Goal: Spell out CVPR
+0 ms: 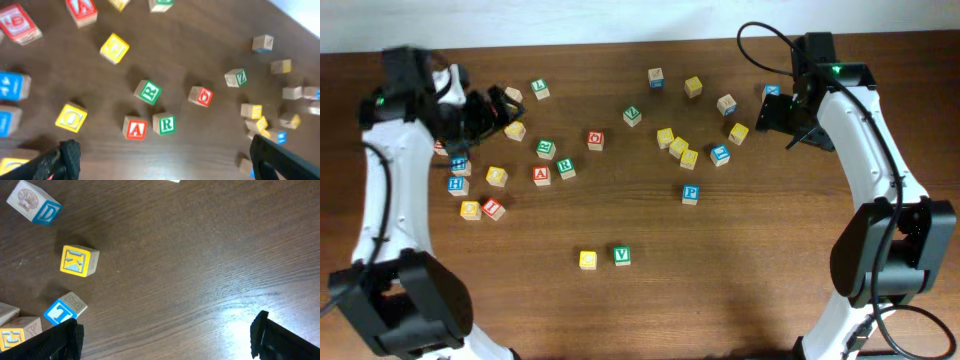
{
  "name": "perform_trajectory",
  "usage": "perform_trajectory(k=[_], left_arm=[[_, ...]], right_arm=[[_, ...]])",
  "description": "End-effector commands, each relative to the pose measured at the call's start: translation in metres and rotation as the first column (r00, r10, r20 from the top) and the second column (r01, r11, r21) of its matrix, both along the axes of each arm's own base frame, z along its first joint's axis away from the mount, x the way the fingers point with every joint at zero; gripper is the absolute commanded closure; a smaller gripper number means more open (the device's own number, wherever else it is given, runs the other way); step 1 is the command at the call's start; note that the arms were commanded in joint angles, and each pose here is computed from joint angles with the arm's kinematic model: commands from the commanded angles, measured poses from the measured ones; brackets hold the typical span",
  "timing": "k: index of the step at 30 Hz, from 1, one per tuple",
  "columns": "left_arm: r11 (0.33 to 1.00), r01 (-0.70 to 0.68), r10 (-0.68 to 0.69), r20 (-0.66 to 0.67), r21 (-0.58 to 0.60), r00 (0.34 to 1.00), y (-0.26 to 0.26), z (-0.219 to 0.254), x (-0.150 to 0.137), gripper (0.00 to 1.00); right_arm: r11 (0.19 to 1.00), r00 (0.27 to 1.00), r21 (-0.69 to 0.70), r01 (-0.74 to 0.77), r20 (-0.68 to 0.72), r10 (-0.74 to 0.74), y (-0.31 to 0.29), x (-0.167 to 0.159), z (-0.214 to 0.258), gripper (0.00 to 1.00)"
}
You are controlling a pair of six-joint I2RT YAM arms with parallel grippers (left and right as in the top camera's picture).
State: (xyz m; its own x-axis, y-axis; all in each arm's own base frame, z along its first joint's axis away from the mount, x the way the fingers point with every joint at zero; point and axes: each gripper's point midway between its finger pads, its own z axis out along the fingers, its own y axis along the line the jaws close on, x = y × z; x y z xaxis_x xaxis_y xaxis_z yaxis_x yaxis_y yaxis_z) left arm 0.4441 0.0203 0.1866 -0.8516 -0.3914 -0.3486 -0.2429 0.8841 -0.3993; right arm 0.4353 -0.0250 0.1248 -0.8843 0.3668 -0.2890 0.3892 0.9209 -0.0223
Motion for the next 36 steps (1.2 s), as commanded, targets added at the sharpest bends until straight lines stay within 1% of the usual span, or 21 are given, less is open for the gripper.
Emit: perform_trajectory(k=[1,3,11,14,17,18,21,23,25,28,33,35,36], left_arm=[[0.947,-0.043,0.050,-0.016,0.318,0.999,0.019,0.005,0.003,0.01],[0.937,-0.034,0.049,-0.034,0.348,0.998,0.018,-0.001,0.002,0.01],[0.940,-0.027,0.045,-0.048,0.341,0.998,0.016,-0.006,0.003,0.01],[0.940,-0.007,0.046,-0.107,0.340,0.993,0.016,-0.022,-0.002,0.01],[0.902,-0.016,0.110,-0.193,0.432,0.975,0.036,-0.043,-0.013,0.01],[0.895,-0.046,0.156,-0.214,0.444,0.964,0.042,-0.050,-0.015,0.01],[0.896,-0.062,0.190,-0.253,0.440,0.949,0.055,-0.068,-0.016,0.01],[0.893,-0.118,0.247,-0.253,0.435,0.935,0.068,-0.070,-0.019,0.01],[0.880,-0.221,0.345,-0.244,0.421,0.906,0.088,-0.071,-0.023,0.01],[0.877,-0.266,0.390,-0.269,0.401,0.881,0.105,-0.073,-0.034,0.01],[0.880,-0.272,0.399,-0.295,0.390,0.868,0.109,-0.079,-0.040,0.01],[0.912,-0.255,0.358,-0.320,0.322,0.877,0.096,-0.084,-0.038,0.01],[0.937,-0.213,0.302,-0.333,0.277,0.893,0.087,-0.088,-0.035,0.01]], right_arm=[[1.000,1.000,-0.011,0.007,0.021,-0.007,-0.003,0.001,0.009,0.02],[1.000,1.000,-0.011,0.007,0.021,-0.007,-0.003,0.001,0.009,0.02],[1.000,1.000,-0.011,0.006,0.021,-0.006,-0.003,0.001,0.009,0.02],[1.000,1.000,-0.011,0.007,0.021,-0.007,-0.003,0.001,0.009,0.02],[1.000,1.000,-0.011,0.007,0.021,-0.007,-0.003,0.001,0.009,0.02],[1.000,1.000,-0.011,0.006,0.021,-0.006,-0.003,0.001,0.009,0.02],[1.000,1.000,-0.011,0.007,0.021,-0.007,-0.003,0.001,0.009,0.02],[1.000,1.000,-0.011,0.007,0.021,-0.007,-0.003,0.001,0.009,0.02],[1.000,1.000,-0.011,0.007,0.021,-0.007,-0.003,0.001,0.009,0.01],[1.000,1.000,-0.011,0.007,0.021,-0.007,-0.003,0.001,0.009,0.01],[1.000,1.000,-0.011,0.007,0.021,-0.007,-0.003,0.001,0.009,0.02],[1.000,1.000,-0.011,0.007,0.021,-0.007,-0.003,0.001,0.009,0.02],[1.000,1.000,-0.011,0.007,0.022,-0.007,-0.003,0.001,0.009,0.02]])
